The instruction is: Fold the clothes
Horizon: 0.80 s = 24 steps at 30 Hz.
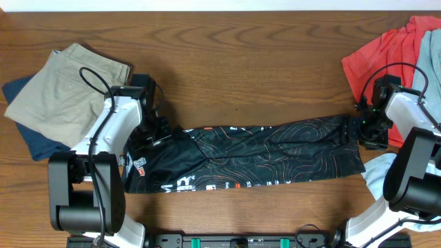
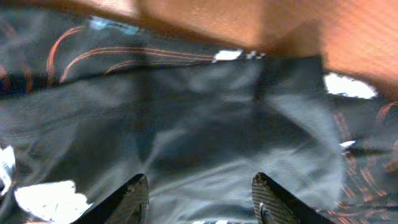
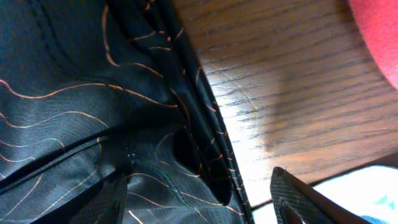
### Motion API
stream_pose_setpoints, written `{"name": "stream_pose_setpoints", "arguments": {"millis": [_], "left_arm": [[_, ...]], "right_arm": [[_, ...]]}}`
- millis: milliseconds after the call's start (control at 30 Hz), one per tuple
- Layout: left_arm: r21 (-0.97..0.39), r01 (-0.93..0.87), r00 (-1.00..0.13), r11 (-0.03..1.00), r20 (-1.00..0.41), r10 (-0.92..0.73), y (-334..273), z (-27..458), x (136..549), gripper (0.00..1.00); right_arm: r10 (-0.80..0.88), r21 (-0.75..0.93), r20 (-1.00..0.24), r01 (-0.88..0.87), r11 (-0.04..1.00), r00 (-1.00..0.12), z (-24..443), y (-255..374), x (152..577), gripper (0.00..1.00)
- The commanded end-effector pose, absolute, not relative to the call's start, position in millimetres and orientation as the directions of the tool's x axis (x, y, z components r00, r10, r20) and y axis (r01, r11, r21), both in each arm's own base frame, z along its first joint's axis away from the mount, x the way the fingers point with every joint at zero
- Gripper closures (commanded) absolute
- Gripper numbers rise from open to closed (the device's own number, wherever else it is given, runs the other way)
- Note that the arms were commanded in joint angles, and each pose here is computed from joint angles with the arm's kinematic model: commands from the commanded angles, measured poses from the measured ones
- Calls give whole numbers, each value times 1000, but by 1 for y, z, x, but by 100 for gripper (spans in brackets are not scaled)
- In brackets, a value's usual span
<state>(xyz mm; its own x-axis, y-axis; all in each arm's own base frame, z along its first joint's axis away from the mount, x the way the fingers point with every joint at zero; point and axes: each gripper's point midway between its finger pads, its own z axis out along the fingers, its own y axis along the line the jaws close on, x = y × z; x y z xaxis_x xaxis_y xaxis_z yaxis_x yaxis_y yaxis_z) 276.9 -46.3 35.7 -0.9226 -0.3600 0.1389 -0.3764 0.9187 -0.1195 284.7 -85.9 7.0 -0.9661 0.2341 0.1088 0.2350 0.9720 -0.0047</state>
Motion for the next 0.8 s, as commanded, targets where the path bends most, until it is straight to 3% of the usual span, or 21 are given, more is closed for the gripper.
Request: {"name": "stream_pose_setpoints", "arguments": {"millis": [0,467,767], "left_arm": [[-180,-378,-925,908,116,-362,-56,41,288,43],[-215,-334,-940,918,6,-341,-96,38,313,43],[-165,-390,-921,906,53,-387,-97,20,308,44]], "right_arm": [[226,20,104,229,973,-969,7,-84,285,28],[225,20,110,229,973,-968,7,-84,284,28],[225,20,111,229,973,-968,7,-84,284,28]]}}
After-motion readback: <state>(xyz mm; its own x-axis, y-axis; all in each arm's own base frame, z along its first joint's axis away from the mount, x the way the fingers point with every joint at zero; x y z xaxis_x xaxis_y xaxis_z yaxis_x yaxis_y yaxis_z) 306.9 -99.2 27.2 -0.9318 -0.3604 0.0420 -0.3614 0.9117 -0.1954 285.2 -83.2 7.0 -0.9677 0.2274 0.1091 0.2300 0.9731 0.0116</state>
